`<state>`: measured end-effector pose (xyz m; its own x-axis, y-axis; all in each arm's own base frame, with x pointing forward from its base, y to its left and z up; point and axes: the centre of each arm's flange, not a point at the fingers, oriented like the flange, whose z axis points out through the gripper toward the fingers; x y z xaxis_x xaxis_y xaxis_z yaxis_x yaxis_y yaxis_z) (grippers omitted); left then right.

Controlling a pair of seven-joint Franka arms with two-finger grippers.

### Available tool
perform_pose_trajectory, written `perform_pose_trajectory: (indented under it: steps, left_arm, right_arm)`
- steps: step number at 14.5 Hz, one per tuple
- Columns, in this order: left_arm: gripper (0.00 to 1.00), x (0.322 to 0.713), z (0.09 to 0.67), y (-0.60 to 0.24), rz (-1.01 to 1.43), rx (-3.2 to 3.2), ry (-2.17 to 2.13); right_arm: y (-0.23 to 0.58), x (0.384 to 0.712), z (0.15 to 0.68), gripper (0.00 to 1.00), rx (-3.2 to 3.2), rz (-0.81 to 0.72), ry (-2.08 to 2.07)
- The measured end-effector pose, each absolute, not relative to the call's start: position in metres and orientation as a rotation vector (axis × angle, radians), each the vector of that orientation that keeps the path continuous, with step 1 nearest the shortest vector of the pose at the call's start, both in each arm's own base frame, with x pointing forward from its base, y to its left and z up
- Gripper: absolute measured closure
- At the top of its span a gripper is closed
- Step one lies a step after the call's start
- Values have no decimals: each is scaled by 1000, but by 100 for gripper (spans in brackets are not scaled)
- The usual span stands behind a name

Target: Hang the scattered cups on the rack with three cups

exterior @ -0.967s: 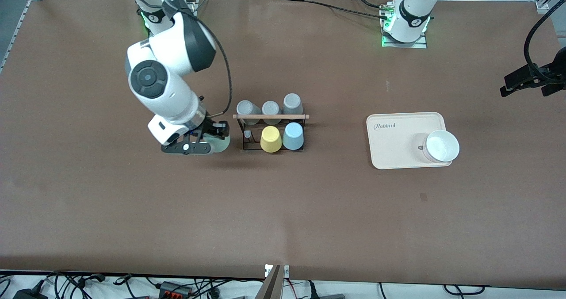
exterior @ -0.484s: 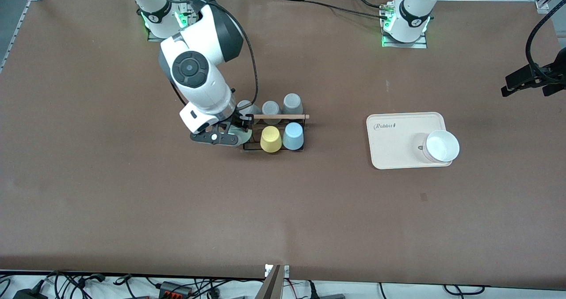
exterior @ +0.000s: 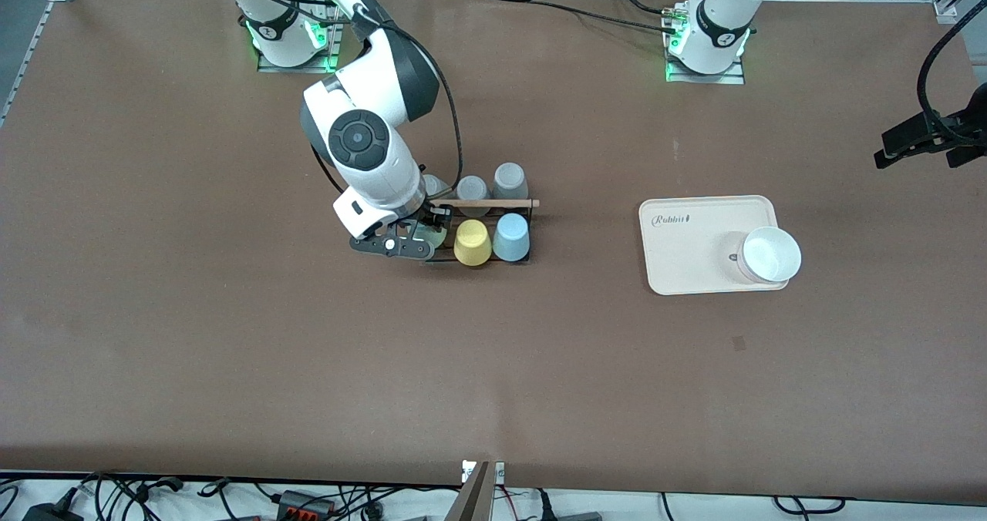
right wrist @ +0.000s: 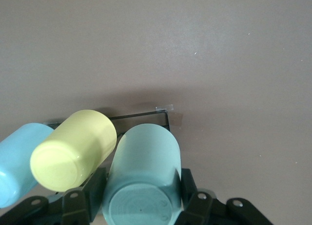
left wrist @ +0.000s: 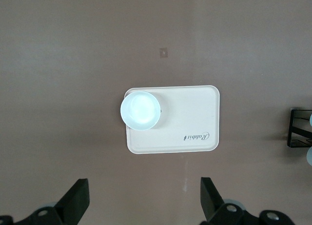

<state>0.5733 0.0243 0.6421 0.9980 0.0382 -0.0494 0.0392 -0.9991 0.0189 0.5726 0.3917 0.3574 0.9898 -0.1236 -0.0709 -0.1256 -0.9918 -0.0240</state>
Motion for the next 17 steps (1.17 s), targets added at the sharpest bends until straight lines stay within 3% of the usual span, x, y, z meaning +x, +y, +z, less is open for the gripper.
perform_pose_trajectory:
  steps: [11, 15, 17]
  left_arm:
    - [0, 573, 642, 24, -77, 3120, 61]
    - [0, 573, 642, 24, -77, 3120, 61]
    - [0, 573, 642, 24, -77, 3120, 61]
  right_arm:
    - [409, 578, 322, 33, -3120, 142, 237]
    - [401, 590, 334, 1, -3109, 100, 266]
    - [397, 599, 358, 0, -3092, 59, 282]
